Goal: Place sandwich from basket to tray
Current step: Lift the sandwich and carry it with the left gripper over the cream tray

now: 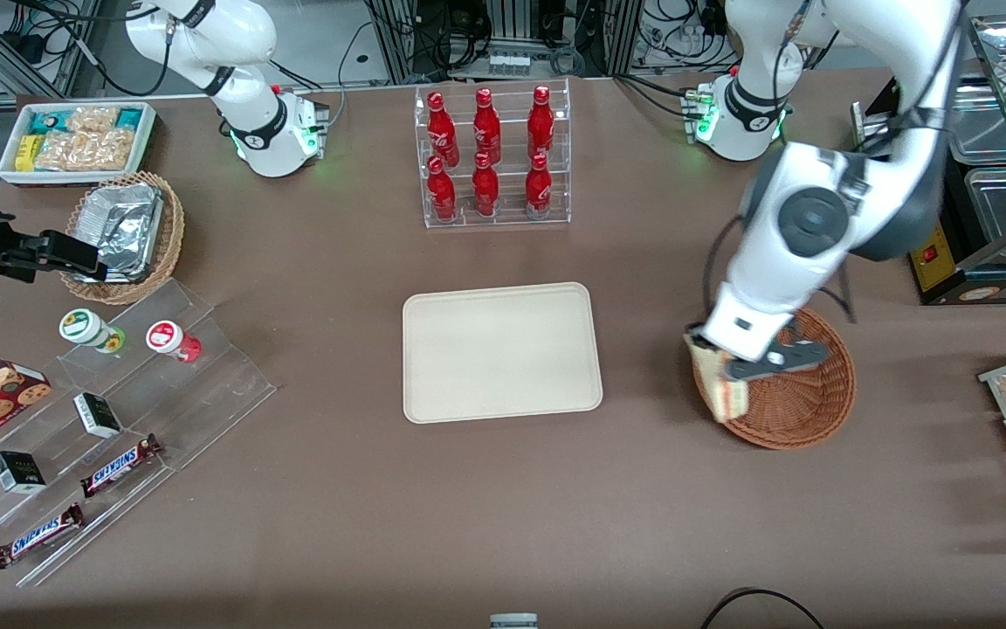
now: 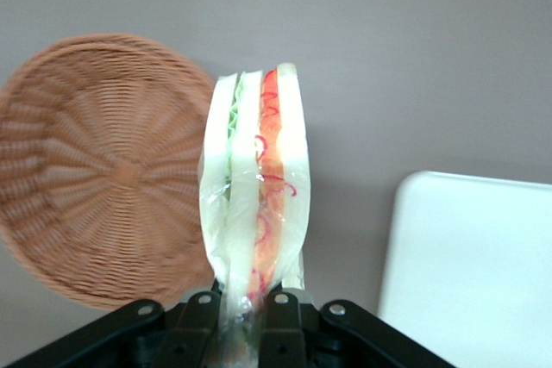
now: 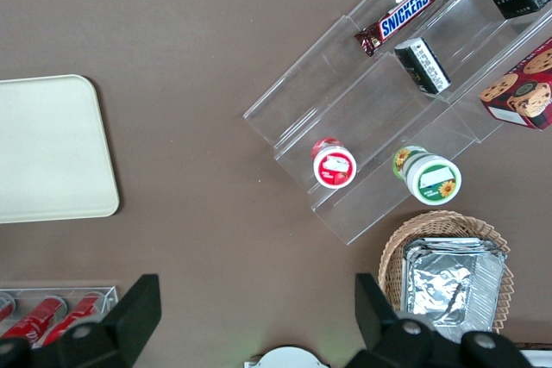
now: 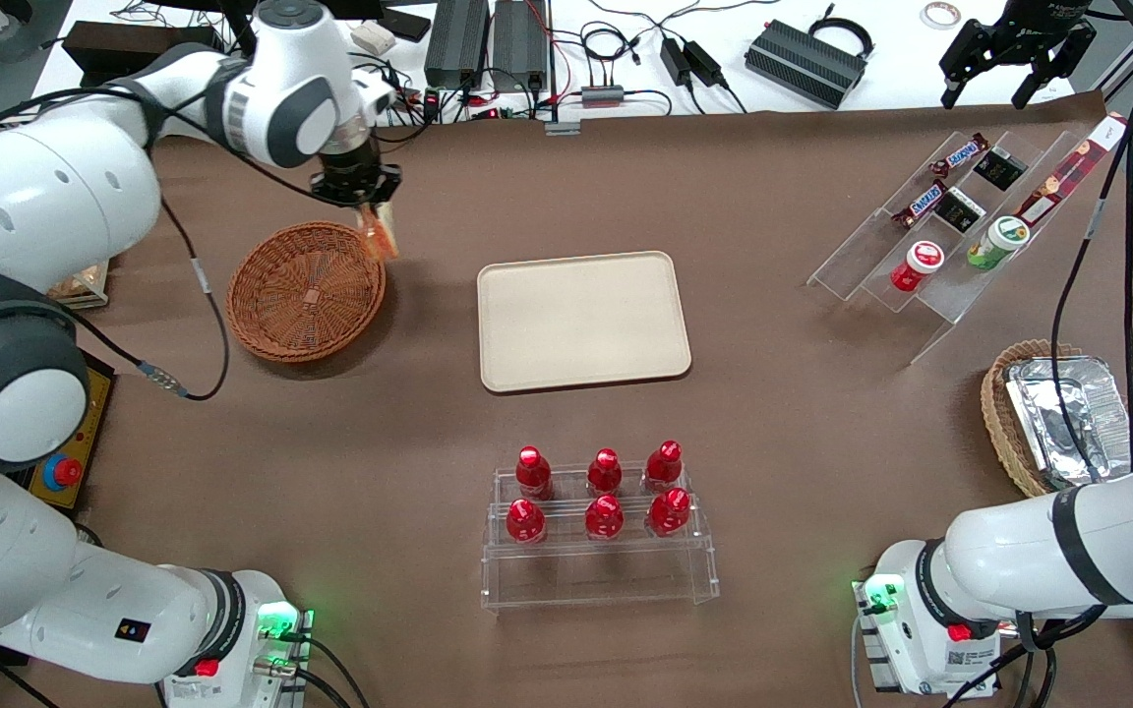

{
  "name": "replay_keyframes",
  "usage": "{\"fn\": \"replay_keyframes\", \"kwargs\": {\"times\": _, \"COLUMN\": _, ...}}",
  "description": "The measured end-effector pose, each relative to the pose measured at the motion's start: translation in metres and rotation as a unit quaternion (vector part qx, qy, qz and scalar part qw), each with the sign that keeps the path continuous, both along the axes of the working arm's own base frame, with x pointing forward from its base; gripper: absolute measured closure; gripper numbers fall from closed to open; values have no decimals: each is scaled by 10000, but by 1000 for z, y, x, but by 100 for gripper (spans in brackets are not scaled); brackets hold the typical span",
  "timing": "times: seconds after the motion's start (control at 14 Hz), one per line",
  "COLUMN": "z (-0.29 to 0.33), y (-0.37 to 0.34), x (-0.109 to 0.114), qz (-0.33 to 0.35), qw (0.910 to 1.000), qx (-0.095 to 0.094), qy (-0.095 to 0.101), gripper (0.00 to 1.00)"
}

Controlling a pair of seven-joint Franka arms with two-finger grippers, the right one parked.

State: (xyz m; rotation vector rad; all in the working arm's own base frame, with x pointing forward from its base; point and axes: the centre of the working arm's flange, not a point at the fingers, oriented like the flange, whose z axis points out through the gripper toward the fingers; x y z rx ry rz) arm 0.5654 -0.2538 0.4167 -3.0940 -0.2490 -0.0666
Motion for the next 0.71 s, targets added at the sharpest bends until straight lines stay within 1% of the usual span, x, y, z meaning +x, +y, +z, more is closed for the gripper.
{"fn": "replay_keyframes", "kwargs": {"times": 0.14, "z": -5, "y": -51, "x": -13, "qz": -72, "qw": 9999, "qx": -79, "qy": 12, "gripper": 85}}
{"fn": "replay_keyframes", "kwargs": {"times": 0.43, "z": -46, "y": -142, "x": -39, "qz": -557, "qw": 9982, "qx": -46, "qy": 207, "gripper": 85}}
{"fn": "replay_keyframes", "kwargs": {"times": 0.57, "z": -67, "y": -173, "x": -47, "qz": -712, "qw": 9971, "qx": -24, "qy": 277, "gripper": 85}}
{"fn": "replay_keyframes", "kwargs": {"times": 0.71, "z": -83, "y": -198, "x": -49, "qz": -824, "qw": 9960, "qx": -56, "qy": 335, "gripper": 85}}
